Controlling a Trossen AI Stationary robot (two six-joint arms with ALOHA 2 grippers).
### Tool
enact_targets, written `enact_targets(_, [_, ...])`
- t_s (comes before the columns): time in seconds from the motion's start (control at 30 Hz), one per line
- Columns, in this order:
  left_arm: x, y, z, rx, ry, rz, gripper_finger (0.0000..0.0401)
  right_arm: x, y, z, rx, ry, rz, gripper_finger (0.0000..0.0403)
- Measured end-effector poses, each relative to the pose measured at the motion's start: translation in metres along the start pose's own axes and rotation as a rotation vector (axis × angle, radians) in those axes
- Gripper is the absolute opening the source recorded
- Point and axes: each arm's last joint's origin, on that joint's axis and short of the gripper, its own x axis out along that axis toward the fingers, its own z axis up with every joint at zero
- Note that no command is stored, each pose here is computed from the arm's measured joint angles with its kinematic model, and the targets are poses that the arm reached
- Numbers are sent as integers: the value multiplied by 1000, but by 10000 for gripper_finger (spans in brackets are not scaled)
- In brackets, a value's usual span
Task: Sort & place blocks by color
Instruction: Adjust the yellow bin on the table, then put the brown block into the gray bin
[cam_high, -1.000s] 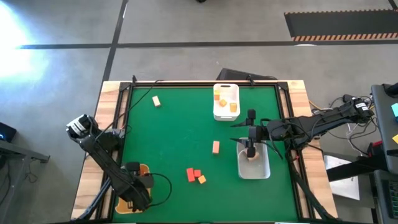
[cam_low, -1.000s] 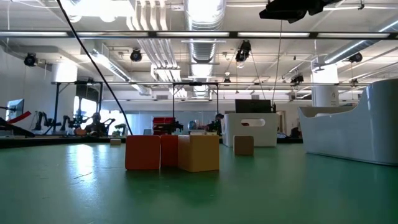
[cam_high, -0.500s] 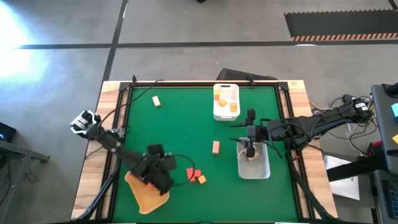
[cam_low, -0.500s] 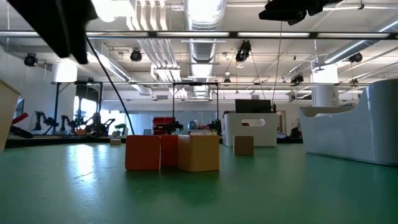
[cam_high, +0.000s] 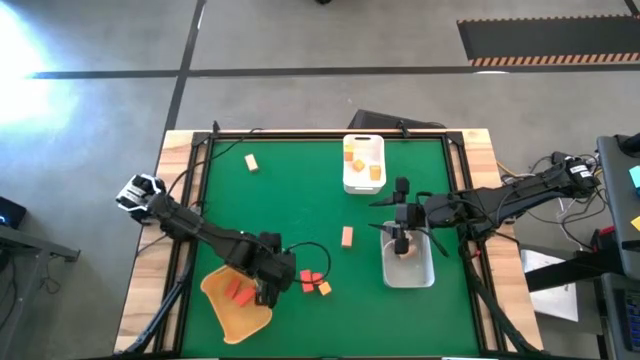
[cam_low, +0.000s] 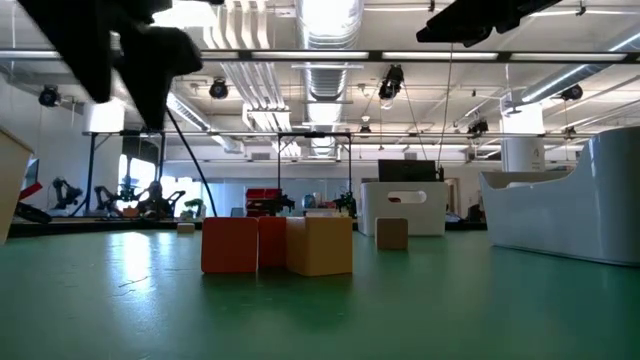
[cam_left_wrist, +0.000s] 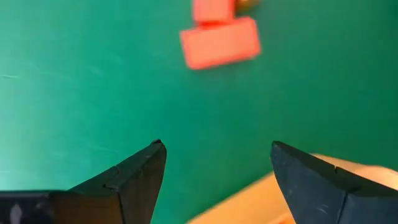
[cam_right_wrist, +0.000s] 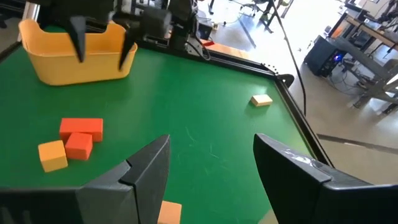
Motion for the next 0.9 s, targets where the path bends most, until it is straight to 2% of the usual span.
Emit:
enact_targets(0.1, [13,-5,-10,-40,53,-100,270,0,0,-1,-2,7,1,219])
enact_targets(0.27, [28,-17,-37,-167,268,-246,244,1,0,-1,-1,8,2,219])
enact_targets(0.33, [28,-21,-46,-202,363,-264,229,1,1,-1,-2,9,2,219])
enact_targets(0.43, [25,-24,-53,-205,417,-260,207,1,1,-1,-3,10,2,219])
enact_targets(0.57, [22,-24,-52,-168,396,-260,182,2,1,-1,-3,9,1,219])
enact_targets(0.73, [16,-15,-40,-55,280,-205,161,2,1,-1,-1,4,1,219])
enact_targets(0.9, [2,11,-27,49,102,-38,148,2,1,0,-4,3,1,219])
